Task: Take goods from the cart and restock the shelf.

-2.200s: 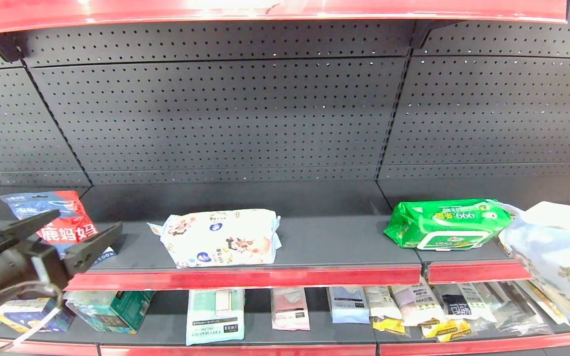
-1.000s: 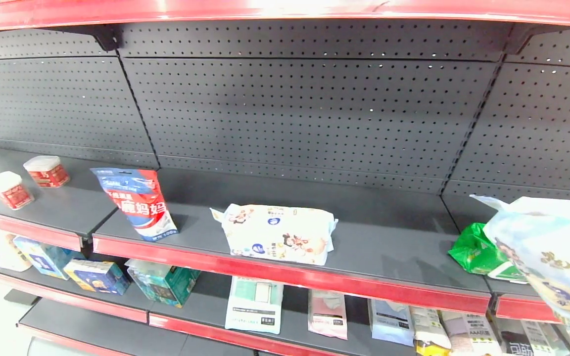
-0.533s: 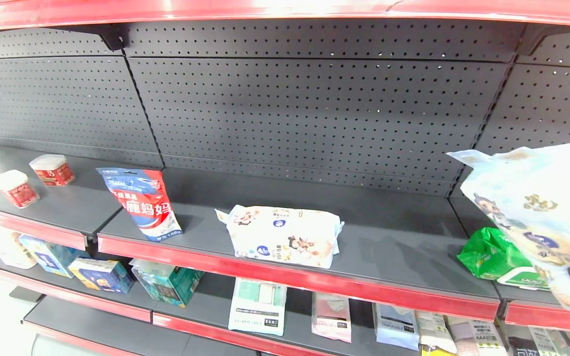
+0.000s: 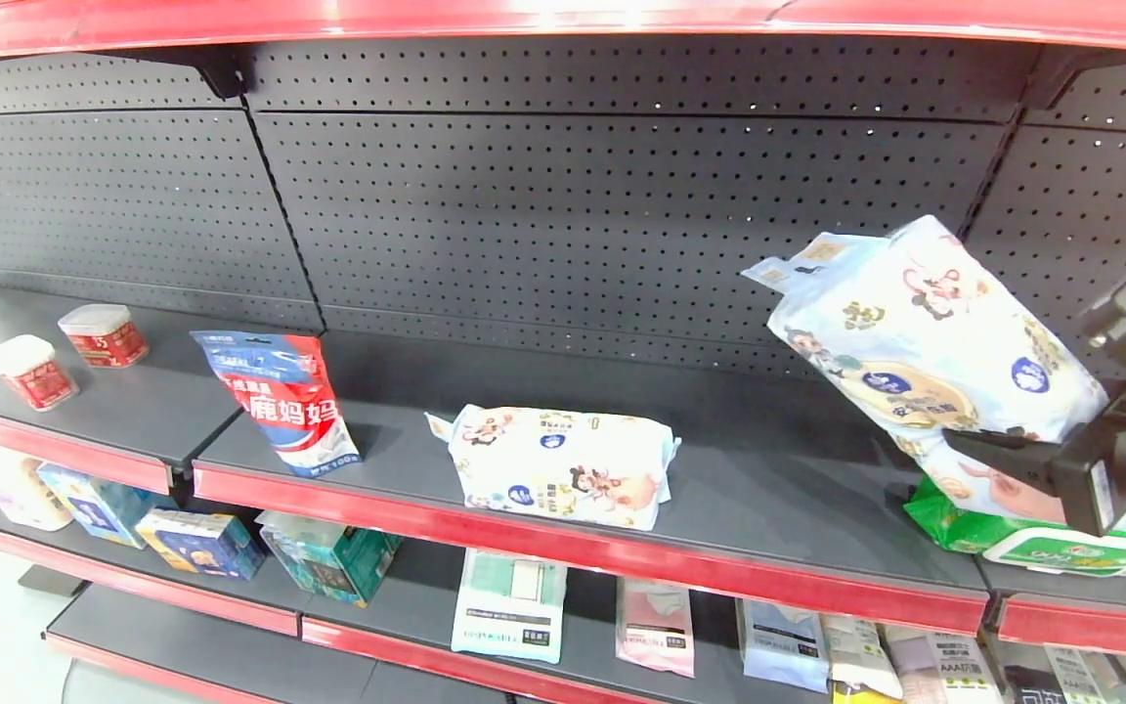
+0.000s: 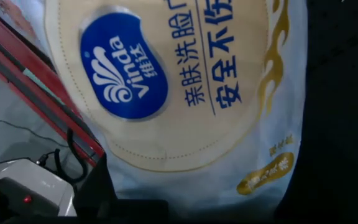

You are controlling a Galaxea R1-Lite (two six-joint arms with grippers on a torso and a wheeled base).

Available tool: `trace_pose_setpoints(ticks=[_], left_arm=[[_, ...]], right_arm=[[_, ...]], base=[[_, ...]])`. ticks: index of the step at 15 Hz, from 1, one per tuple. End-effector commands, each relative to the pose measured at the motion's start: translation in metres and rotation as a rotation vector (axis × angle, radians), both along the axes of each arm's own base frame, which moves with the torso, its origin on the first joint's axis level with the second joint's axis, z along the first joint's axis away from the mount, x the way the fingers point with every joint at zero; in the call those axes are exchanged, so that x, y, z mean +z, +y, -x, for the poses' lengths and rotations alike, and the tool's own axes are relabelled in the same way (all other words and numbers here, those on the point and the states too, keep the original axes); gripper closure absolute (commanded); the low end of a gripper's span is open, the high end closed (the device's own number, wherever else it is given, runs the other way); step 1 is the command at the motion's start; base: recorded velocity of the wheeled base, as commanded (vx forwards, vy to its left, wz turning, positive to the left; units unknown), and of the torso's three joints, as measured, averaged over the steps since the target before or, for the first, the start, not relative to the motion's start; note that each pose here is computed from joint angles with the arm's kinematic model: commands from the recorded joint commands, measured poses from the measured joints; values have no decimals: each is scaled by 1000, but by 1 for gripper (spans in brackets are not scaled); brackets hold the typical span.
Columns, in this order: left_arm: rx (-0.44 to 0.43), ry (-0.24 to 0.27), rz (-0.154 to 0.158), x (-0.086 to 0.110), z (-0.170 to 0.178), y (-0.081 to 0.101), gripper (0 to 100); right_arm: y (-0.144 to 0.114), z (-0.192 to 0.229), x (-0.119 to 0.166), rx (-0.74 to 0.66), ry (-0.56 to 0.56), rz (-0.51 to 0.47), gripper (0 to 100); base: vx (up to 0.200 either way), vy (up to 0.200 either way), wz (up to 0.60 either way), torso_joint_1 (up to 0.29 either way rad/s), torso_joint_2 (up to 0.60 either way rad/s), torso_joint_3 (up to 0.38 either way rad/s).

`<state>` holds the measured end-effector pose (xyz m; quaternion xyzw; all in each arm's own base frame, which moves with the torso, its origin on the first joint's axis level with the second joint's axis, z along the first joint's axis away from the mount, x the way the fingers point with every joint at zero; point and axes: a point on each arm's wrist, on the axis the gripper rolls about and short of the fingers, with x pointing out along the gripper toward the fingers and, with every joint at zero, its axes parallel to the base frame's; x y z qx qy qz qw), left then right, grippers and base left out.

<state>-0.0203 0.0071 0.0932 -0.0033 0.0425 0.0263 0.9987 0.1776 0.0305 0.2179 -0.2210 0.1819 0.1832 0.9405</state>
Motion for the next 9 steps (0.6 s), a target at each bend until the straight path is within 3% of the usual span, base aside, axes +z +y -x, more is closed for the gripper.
trace_pose_setpoints(ticks=[1, 6, 9], left_arm=[[-11, 13, -5, -8, -3, -1, 0], [44, 1, -14, -10, -4, 0, 0], [157, 23, -17, -11, -6, 0, 0]], right_arm=[[3, -21, -13, 0, 76, 9, 100], [6, -30, -20, 26, 111, 3, 100], [8, -33, -22, 32, 121, 6, 100]], base=[[0, 0, 0, 0, 0, 0], [0, 0, 0, 0, 0, 0], [0, 0, 0, 0, 0, 0]])
